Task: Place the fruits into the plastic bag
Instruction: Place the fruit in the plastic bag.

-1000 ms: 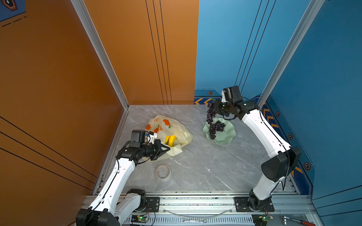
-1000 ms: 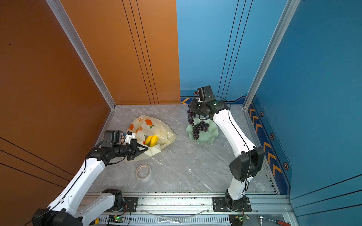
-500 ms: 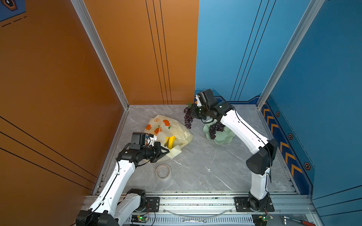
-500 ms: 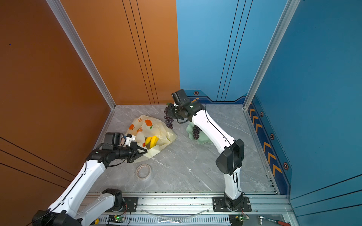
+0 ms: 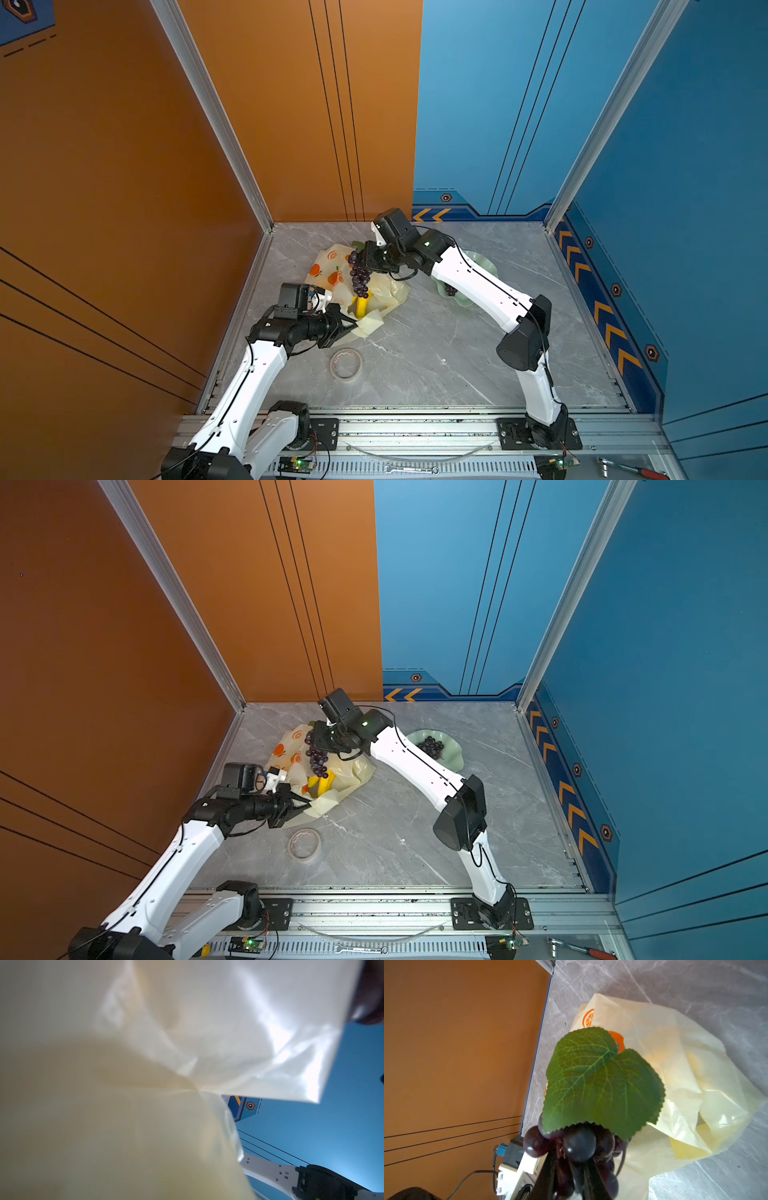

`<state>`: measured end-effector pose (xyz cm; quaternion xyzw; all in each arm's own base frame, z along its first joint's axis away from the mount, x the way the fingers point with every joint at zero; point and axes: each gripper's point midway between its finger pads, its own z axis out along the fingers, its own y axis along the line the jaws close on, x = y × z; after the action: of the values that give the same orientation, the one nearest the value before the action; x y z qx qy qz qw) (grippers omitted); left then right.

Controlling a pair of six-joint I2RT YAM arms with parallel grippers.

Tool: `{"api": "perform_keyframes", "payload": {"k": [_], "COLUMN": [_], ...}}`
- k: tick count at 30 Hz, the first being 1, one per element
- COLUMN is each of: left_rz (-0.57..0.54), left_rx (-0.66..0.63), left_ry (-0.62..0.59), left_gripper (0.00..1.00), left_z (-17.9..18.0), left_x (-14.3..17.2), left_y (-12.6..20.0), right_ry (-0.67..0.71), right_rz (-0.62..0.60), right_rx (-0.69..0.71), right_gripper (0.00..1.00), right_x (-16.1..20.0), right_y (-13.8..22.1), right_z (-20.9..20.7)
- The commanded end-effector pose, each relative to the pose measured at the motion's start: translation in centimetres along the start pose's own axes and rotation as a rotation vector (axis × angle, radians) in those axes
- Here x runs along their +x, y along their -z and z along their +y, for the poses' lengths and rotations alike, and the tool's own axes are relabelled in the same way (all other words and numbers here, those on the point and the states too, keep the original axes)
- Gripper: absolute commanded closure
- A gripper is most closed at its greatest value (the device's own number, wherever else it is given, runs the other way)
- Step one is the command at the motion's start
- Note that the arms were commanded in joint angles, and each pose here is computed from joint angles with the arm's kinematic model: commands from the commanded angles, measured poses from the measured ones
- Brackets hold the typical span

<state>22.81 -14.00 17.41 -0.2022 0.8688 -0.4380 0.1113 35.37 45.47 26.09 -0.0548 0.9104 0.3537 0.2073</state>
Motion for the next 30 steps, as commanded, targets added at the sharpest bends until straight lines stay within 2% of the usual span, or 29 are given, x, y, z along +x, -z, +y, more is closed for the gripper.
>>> {"api": "perform_keyframes", "payload": {"k": [1, 8, 19, 24, 30], "left_rz": [-0.035, -0.088, -0.285, -0.288, -0.251], "left_rx": [0.005, 0.034, 0.042, 0.065, 0.083], "left_ry": [-0.003, 0.008, 0.011, -0.011, -0.006], "left_gripper": [1.0, 1.0, 1.0, 1.0, 1.0], "left_z": [-0.6, -1.5, -2.0, -2.7, -2.5], "left_x": [-0.4, -0.8, -2.6, -2.7, -2.4], "left_y": [0.9, 2.2, 5.5, 5.7, 5.0], "right_ry": [-0.008, -0.048, -0.101, -0.11, -0.135], "right_rz": [0.035, 0.1, 0.186, 0.273, 0.427], "right_rx": [-0.034, -0.064, -0.086, -0.124, -0.243], "right_gripper": [0.82, 0.82, 0.82, 0.82, 0.82], "right_x": [1.2, 3.3, 6.3, 8.5, 11.7], "right_y": [-1.6, -4.5, -5.6, -6.8, -9.5], "right_z": [1.1, 1.1, 0.0, 0.5, 3.1]}}
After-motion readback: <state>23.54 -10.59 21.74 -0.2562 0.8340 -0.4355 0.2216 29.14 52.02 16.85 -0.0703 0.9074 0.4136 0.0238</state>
